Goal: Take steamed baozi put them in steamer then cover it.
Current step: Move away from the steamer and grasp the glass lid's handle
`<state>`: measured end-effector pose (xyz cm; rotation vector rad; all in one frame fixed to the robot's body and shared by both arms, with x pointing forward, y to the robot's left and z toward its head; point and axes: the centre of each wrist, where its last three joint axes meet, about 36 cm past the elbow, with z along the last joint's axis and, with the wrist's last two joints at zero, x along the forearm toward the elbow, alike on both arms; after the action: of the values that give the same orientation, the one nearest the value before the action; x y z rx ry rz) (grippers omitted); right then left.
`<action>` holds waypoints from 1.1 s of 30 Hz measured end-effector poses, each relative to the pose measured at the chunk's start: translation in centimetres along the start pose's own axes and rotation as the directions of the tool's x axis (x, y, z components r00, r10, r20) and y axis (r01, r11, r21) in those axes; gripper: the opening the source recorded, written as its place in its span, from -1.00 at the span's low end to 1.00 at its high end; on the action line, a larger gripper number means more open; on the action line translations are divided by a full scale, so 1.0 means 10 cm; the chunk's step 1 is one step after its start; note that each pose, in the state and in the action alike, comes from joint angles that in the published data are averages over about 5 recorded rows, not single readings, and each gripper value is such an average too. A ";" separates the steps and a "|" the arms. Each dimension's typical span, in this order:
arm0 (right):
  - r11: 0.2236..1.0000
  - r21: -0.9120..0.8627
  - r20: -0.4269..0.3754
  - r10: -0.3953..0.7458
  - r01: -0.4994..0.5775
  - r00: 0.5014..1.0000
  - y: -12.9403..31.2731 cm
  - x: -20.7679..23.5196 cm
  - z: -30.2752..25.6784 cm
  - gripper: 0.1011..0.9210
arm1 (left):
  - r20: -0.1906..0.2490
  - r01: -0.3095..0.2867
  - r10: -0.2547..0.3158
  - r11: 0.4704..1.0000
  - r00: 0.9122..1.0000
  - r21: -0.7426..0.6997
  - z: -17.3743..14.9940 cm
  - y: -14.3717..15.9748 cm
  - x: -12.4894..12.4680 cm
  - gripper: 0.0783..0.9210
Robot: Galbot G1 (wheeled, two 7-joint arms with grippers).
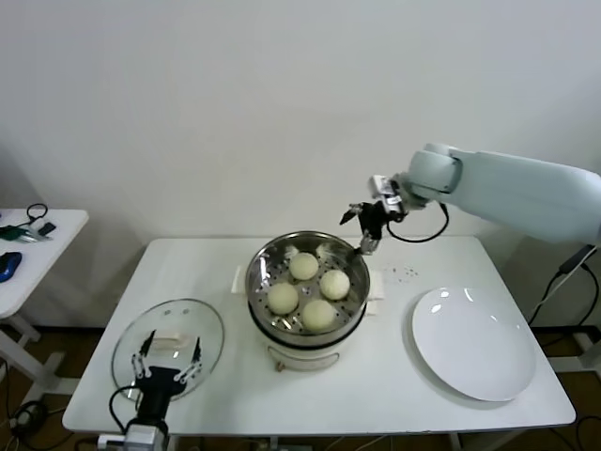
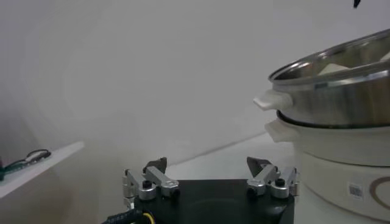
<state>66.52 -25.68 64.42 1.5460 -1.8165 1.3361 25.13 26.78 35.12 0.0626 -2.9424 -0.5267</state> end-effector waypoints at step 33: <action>0.506 -0.711 0.180 0.803 -0.489 0.568 2.34 -0.30 1.16 0.76 | 0.038 0.047 -0.035 0.924 0.999 -0.380 -0.23 0.14 -0.10 0.77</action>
<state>49.12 -35.61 47.40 0.8395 -3.0228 0.4248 26.48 27.40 37.64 0.0714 -2.8128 -1.1035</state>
